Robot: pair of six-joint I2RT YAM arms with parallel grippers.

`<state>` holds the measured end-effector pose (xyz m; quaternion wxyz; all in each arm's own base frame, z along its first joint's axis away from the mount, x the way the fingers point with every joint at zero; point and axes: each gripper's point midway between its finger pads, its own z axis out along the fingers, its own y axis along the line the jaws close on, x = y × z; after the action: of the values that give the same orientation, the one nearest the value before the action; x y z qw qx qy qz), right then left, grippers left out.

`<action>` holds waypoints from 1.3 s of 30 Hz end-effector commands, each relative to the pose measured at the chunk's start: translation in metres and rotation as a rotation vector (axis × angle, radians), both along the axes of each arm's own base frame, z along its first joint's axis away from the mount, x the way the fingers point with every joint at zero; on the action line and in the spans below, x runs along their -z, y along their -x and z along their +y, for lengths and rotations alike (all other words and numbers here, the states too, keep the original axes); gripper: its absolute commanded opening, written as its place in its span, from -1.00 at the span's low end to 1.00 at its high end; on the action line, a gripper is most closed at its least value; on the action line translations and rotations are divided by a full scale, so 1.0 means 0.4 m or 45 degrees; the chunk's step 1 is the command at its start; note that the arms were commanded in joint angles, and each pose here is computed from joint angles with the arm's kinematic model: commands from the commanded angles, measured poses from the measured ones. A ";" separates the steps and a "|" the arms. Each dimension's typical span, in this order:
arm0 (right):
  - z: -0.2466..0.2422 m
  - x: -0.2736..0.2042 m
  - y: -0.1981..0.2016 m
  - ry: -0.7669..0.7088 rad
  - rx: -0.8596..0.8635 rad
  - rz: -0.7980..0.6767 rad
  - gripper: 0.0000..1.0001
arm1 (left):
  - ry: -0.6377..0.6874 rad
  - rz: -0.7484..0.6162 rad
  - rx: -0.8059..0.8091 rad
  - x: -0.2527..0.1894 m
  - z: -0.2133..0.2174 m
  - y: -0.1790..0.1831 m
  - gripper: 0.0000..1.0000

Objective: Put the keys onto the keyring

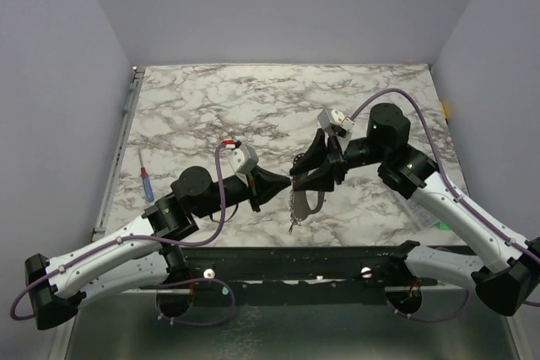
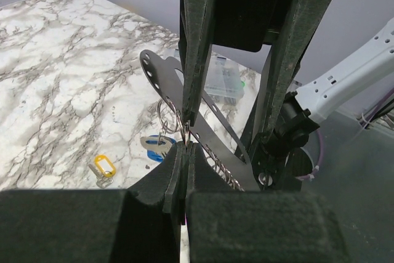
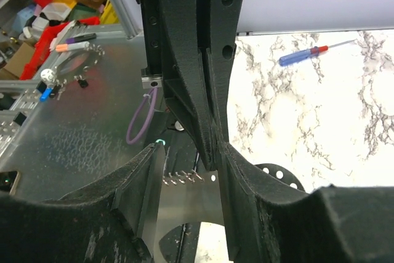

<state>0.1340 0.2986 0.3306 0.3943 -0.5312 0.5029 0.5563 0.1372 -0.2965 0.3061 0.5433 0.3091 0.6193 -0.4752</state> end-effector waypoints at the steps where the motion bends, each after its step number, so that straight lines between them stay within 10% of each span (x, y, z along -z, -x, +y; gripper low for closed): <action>1: -0.001 -0.020 -0.023 -0.013 0.087 -0.056 -0.05 | 0.077 -0.029 0.046 -0.060 0.002 0.022 -1.00; 39: -0.004 0.113 -0.001 0.251 -0.065 0.185 -0.52 | 0.135 -0.034 -0.057 -0.085 0.019 -0.007 -1.00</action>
<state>0.1489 0.3023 0.3038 0.3477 -0.5392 0.5517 0.5329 0.1353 -0.2942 0.2918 0.5231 0.3100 0.6414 -0.4679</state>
